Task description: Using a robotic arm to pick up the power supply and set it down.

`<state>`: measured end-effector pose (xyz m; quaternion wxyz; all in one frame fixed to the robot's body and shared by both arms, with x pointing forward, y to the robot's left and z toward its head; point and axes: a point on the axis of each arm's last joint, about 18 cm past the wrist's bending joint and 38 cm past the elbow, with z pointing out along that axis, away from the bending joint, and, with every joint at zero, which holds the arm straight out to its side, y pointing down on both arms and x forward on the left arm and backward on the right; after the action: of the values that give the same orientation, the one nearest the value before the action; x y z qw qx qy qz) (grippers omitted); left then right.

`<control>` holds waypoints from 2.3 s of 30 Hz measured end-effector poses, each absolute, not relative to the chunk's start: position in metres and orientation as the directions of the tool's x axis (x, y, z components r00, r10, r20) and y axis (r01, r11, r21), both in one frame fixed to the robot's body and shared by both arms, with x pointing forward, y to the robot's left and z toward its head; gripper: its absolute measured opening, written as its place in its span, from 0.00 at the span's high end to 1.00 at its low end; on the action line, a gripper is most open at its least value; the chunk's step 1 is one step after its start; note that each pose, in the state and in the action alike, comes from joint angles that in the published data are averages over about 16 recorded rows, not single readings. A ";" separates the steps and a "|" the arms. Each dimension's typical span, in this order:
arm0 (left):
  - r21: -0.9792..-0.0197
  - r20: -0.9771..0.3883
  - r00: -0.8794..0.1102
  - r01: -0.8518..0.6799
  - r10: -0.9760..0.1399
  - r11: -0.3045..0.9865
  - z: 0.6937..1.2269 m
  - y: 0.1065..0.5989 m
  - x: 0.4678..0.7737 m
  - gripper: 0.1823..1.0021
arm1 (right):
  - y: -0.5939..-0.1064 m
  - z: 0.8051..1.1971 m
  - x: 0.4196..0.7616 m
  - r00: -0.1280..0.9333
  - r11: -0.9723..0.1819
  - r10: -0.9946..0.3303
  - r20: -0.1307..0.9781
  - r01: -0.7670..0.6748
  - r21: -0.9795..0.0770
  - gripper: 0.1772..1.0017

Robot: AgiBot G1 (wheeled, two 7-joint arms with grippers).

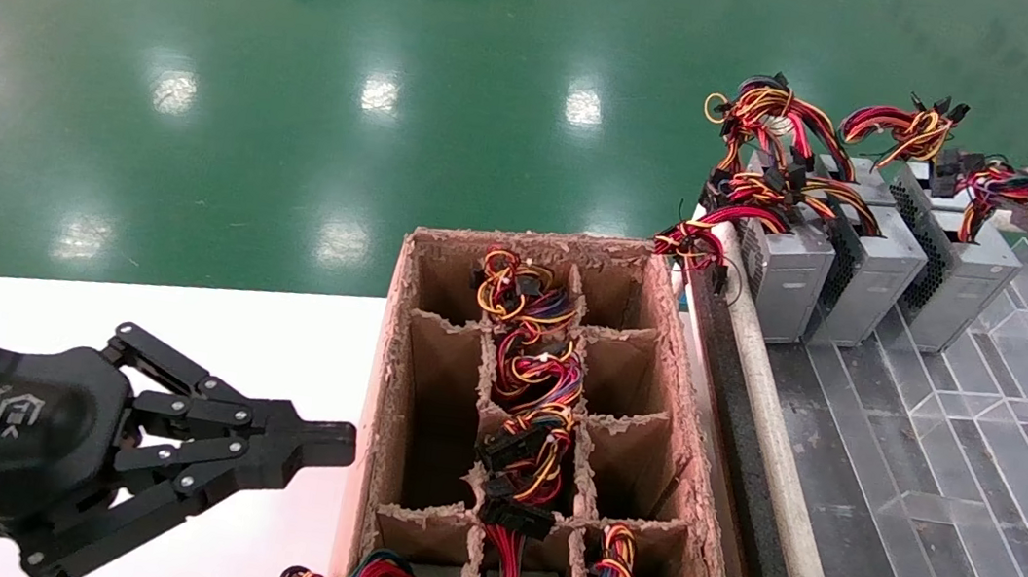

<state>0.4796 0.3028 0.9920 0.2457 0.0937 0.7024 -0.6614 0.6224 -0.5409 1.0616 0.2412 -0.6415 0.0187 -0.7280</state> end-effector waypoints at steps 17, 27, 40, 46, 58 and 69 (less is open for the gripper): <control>-0.883 -0.469 -0.862 0.457 -0.193 0.108 0.992 0.303 0.480 0.99 | -0.536 1.075 0.591 -0.004 -0.779 -0.481 0.877 0.460 -0.426 0.55; -0.883 -0.469 -0.862 0.457 -0.193 0.108 0.992 0.303 0.480 0.97 | -0.529 1.081 0.580 0.015 -0.746 -0.488 0.873 0.511 -0.426 0.28; -0.883 -0.469 -0.862 0.457 -0.193 0.108 0.992 0.303 0.480 0.79 | -0.495 1.081 0.574 0.131 -0.639 -0.527 0.840 0.590 -0.493 0.05; -0.883 -0.469 -0.862 0.457 -0.193 0.108 0.992 0.303 0.480 0.64 | -0.472 1.076 0.568 0.212 -0.573 -0.529 0.821 0.625 -0.531 0.01; -0.883 -0.469 -0.862 0.457 -0.193 0.108 0.992 0.303 0.480 0.30 | -0.417 1.058 0.551 0.421 -0.414 -0.489 0.764 0.658 -0.629 0.00; -0.883 -0.469 -0.862 0.457 -0.193 0.108 0.992 0.303 0.480 0.09 | -0.361 1.030 0.523 0.641 -0.258 -0.383 0.665 0.617 -0.743 0.00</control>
<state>0.4796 0.3028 0.9920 0.2457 0.0937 0.7024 -0.6614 0.5230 -0.3612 1.0304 0.6031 -0.6760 -0.0868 -0.4144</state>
